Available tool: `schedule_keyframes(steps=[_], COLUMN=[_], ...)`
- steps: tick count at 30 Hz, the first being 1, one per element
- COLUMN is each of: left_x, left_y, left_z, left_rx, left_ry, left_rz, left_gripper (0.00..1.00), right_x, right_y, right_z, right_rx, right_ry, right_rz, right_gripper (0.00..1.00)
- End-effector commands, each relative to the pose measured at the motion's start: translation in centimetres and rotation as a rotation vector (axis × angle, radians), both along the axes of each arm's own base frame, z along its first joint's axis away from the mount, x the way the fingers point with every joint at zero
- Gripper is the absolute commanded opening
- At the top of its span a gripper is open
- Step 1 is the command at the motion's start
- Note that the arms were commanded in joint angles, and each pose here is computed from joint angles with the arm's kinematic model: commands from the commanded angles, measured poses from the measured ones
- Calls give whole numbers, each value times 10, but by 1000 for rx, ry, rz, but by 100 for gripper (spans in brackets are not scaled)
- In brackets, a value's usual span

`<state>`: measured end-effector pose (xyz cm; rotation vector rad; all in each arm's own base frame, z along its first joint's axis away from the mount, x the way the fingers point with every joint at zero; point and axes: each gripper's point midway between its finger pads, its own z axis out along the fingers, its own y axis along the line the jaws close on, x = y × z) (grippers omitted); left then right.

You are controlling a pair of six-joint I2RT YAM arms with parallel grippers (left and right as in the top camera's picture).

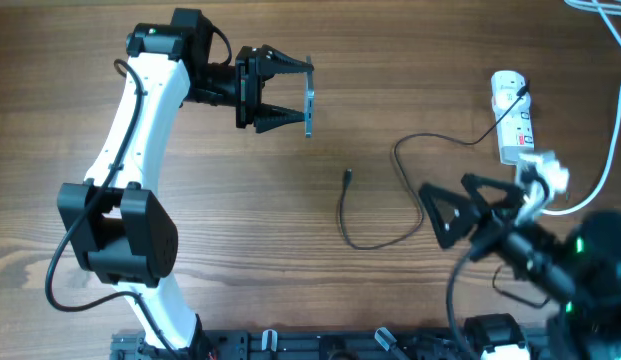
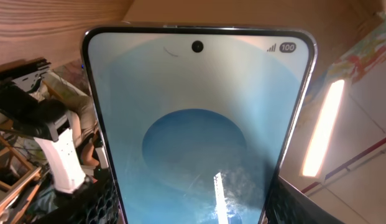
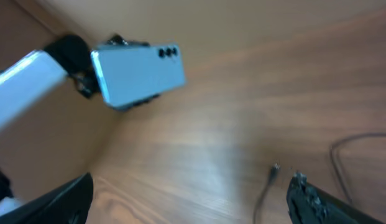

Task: Plug charger to phone and switch on socket

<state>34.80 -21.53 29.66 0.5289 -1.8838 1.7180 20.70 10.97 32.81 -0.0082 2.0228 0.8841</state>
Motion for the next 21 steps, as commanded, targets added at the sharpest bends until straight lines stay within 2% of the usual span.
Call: schedule_keyframes(steps=[1,2,3,4,5,7,9,11,14,15,21], left_x=[-5,-5,-5,-5,-5,-5,-5,-5,-5,-5,-5], left_y=[3,3,3,3,3,3,3,3,3,3,3], left_z=[28,28,28,28,28,28,28,28,28,28,28], left_rx=[-62,-62,-62,-62,-62,-62,-62,-62,-62,-62,-62], left_ry=[-48,-48,-48,-48,-48,-48,-48,-48,-48,-47,-47], left_rz=[7,7,7,7,7,7,7,7,7,7,7], left_gripper=[55,55,55,55,55,55,55,55,55,55,55], right_x=[12,12,11,5,1,3,5,9,13,15,25], right_y=[12,18,27,45,52,61,68,72,71,66,34], right_z=[-9,-17,-17,-7,-3,-7,-10,-19,-27,-27,-18], right_rx=[105,150,143,117,122,155,117,43,-159,-281,-580], right_ry=[182,266,251,151,125,188,182,217,258,280,387], right_rz=[27,41,122,303,377,404,437,399,308,246,-85], right_gripper=[100,100,100,100,100,100,99,100,99,99,99])
